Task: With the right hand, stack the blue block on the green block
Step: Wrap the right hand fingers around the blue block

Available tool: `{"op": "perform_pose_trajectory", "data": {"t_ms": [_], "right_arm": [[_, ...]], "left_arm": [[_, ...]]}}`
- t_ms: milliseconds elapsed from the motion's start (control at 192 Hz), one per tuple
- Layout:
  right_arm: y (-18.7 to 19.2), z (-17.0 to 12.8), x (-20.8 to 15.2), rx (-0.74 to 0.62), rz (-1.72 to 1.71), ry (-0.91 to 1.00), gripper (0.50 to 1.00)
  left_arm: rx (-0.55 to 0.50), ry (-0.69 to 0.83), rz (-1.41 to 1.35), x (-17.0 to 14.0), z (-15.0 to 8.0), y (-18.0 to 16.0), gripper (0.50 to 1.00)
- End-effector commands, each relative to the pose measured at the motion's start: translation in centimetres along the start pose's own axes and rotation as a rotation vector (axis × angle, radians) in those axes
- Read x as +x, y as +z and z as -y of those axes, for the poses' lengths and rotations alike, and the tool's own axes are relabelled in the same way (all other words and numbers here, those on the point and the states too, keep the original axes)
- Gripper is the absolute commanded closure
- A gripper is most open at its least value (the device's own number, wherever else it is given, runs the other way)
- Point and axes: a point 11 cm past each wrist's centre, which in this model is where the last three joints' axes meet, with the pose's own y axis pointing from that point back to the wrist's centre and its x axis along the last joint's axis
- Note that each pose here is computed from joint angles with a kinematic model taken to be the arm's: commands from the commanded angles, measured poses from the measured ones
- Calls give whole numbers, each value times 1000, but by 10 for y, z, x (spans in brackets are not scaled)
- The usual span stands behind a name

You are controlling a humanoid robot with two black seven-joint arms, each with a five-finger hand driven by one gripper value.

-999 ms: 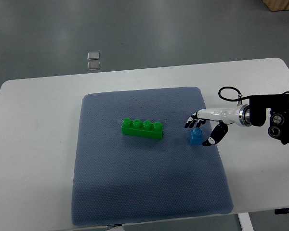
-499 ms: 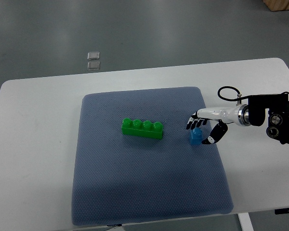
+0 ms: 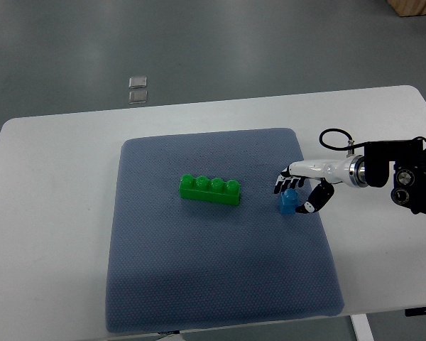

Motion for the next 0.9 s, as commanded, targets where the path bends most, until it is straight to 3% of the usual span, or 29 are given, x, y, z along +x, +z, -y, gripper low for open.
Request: {"op": "perform_pose_trajectory", "data": {"t_ms": [0,229,895], "right_arm": [[-1,1,-2,-1,-15,-4,779],[1,1,-2,-6,-22,-2,812],[1,0,1,-10,-32,-3,787]], "left_arm": [[0,1,0,0,0,0,500],[0,-1,0,0,0,0,500],[0,1,0,0,0,0,500]]}}
